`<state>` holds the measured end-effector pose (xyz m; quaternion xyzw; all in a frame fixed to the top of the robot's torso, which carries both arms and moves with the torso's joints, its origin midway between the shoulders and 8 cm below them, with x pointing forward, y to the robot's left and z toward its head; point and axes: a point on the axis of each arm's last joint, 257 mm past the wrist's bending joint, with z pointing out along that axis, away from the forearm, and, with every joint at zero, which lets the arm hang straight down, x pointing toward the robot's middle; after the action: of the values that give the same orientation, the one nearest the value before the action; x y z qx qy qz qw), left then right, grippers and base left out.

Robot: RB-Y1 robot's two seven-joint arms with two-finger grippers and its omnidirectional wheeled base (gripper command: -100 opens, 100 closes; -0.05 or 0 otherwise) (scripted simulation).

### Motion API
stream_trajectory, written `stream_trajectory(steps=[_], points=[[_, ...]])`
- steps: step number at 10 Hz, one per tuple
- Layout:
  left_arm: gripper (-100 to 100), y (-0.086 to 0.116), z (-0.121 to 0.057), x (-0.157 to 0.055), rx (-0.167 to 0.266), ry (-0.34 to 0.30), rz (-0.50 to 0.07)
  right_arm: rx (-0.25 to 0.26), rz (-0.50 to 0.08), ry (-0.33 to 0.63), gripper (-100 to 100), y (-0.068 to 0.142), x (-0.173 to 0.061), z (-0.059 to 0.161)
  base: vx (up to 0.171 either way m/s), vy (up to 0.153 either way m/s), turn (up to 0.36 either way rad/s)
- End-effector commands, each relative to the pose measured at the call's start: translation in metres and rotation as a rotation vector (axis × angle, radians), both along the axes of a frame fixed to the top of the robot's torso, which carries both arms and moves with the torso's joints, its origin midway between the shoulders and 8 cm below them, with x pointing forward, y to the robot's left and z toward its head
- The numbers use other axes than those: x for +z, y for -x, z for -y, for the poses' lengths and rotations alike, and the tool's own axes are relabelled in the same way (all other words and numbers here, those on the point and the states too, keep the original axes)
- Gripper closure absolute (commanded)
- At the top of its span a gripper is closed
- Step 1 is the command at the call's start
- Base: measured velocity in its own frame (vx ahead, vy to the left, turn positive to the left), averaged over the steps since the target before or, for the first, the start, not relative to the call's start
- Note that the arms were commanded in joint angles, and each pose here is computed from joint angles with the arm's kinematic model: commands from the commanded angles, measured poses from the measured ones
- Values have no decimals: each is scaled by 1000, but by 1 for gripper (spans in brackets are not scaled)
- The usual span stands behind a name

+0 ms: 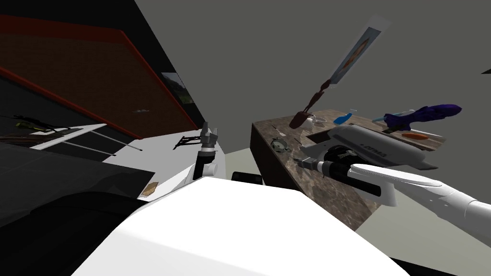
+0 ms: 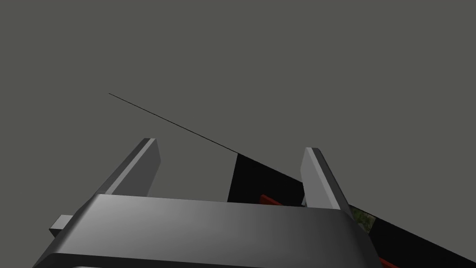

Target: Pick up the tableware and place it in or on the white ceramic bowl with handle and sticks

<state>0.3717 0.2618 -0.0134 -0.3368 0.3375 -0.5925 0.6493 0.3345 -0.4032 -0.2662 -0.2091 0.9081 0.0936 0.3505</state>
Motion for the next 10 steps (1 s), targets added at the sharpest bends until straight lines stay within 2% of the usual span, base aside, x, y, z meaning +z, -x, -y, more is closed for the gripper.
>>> stream_trajectory(steps=[1, 2, 4, 6, 8, 10], points=[[0, 0, 0, 0, 0, 0, 0, 48, 46, -13, 100, -18, 24, -16, 60, 22, -157], [0, 0, 0, 0, 0, 0, 0, 81, 72, -20, 100, -28, 40, -26, 74, 31, -171], [0, 0, 0, 0, 0, 0, 0, 81, 72, -20, 100, -28, 40, -26, 42, 22, -19], [0, 0, 0, 0, 0, 0, 0, 147, 115, -26, 100, -43, 71, -46, 36, 11, -131], [0, 0, 0, 0, 0, 0, 0, 150, 115, -23, 100, -45, 78, -49, 52, 11, -36], [0, 0, 0, 0, 0, 0, 0, 94, 91, -12, 100, -47, 80, -39, 61, 7, 118]])
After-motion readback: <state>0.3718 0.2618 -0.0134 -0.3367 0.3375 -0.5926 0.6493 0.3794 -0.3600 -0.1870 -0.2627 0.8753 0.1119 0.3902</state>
